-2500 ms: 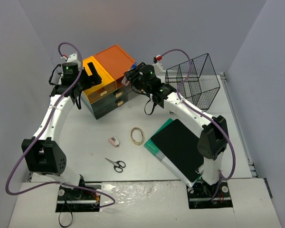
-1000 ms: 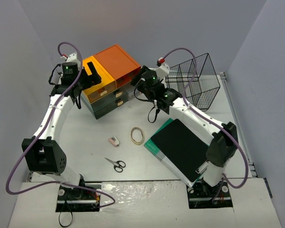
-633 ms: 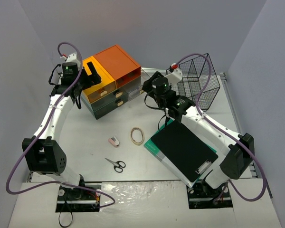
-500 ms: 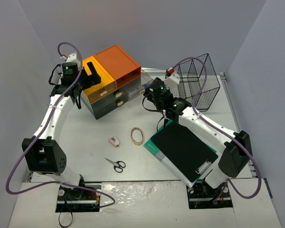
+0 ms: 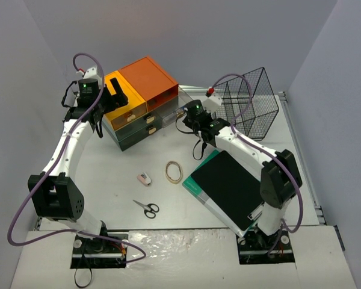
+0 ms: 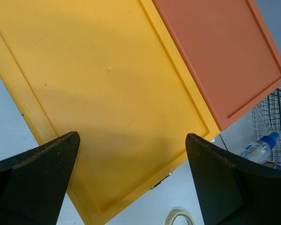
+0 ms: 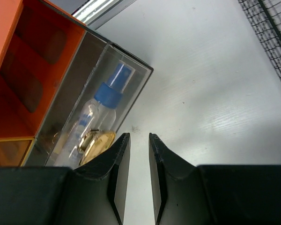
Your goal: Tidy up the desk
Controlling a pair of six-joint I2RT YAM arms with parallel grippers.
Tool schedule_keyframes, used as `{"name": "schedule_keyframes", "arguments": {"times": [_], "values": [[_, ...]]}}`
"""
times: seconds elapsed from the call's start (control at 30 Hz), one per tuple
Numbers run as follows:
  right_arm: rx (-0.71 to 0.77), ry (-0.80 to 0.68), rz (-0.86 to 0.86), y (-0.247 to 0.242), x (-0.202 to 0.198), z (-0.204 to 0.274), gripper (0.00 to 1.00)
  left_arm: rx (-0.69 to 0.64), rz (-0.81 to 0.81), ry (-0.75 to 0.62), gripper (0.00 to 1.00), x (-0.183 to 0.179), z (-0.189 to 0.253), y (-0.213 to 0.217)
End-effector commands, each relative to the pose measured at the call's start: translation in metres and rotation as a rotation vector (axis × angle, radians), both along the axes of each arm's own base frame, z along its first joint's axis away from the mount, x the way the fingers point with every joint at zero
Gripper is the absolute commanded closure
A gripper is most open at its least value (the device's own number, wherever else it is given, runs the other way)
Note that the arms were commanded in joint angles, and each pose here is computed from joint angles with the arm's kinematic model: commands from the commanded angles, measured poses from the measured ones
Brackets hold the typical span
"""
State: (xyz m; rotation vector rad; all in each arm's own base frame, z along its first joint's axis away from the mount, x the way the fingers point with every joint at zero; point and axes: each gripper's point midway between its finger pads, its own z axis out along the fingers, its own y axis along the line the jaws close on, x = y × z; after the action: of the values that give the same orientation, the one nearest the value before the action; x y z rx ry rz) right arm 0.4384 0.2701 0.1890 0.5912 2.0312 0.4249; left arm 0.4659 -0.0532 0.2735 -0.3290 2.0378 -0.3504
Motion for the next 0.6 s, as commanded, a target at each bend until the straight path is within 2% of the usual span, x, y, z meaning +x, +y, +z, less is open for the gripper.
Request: {"name": "schedule_keyframes", "arguments": {"times": [0.0, 0.57], "values": [[0.057, -0.091, 0.04, 0.019, 0.027, 0.033, 0.8, 0.037, 0.071, 0.174, 0.03, -0.02, -0.044, 0.025], [0.09, -0.179, 0.189, 0.064, 0.076, 0.064, 0.75, 0.046, 0.074, 0.21, 0.03, -0.028, -0.057, 0.027]]}}
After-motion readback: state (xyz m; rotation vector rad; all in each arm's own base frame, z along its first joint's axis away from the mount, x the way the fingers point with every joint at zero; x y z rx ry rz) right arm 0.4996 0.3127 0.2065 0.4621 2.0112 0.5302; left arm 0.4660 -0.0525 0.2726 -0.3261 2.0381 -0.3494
